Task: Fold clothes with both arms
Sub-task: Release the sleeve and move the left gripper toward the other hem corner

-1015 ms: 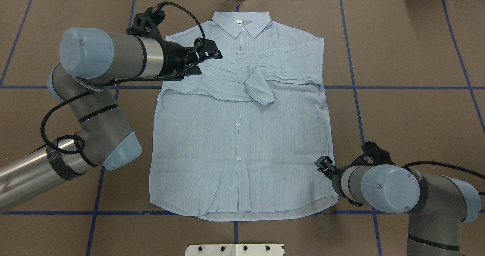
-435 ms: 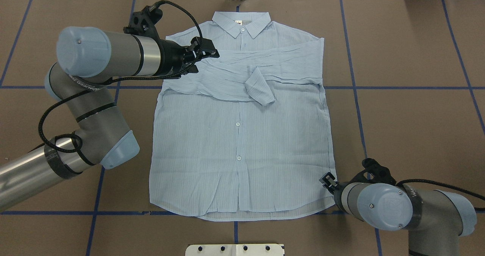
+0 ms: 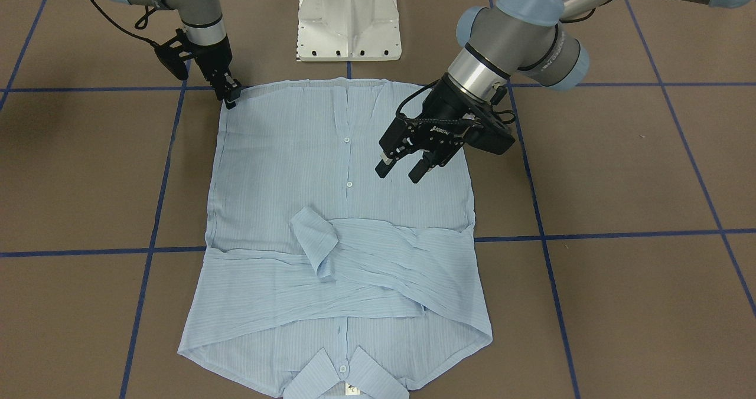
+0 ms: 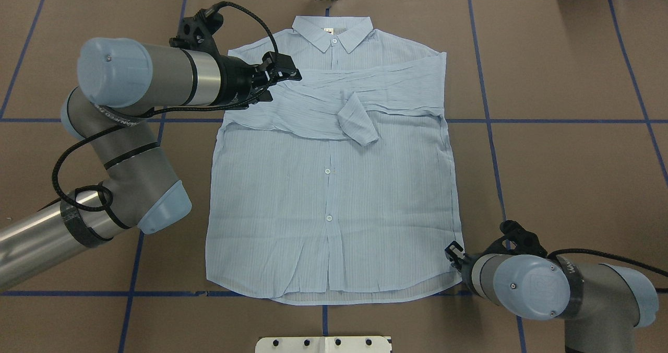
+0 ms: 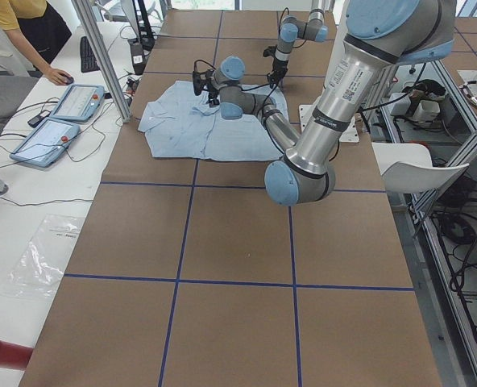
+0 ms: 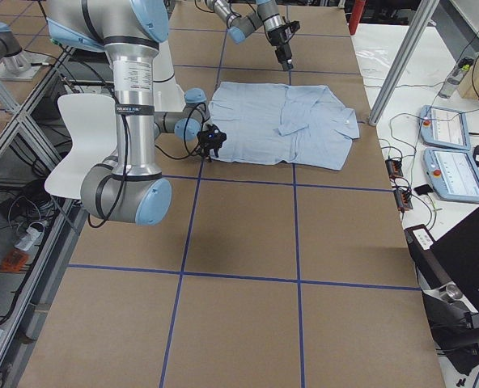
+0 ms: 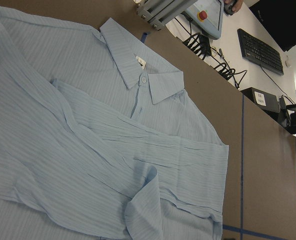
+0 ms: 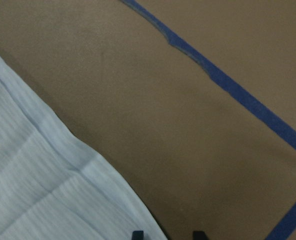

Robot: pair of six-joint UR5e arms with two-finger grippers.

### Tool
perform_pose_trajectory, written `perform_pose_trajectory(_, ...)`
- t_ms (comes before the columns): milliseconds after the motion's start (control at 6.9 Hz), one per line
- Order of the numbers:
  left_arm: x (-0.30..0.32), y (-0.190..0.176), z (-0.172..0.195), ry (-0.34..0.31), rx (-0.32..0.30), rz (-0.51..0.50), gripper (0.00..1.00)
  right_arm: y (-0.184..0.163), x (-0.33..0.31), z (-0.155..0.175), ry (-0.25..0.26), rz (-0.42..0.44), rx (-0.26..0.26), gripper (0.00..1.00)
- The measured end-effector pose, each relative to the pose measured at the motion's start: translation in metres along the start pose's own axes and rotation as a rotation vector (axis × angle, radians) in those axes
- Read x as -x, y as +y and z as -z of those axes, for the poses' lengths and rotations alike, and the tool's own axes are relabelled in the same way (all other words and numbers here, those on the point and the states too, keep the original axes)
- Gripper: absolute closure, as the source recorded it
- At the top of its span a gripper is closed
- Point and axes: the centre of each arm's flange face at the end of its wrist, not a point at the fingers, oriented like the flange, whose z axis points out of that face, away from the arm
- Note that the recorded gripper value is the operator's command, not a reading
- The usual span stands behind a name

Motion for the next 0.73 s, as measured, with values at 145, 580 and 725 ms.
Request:
perform_pose_trajectory(145,-0.0001,0.0002,0.0004,0.001,0.0,0.0,0.17,0.0015,-0.0008,0.0009,0.001,0.002,0.004,0.57)
perform_pose_trajectory(580,-0.0006,0.0004,0.0013,0.002,0.0,0.001,0.17,0.0069,-0.0022,0.0053,-0.002,0.008,0.017,0.81)
perform_pose_trajectory(725,-0.0011,0.0007,0.002,0.004,0.001,0.003,0.17,0.0092,-0.0034,0.006,-0.001,0.012,0.021,1.0)
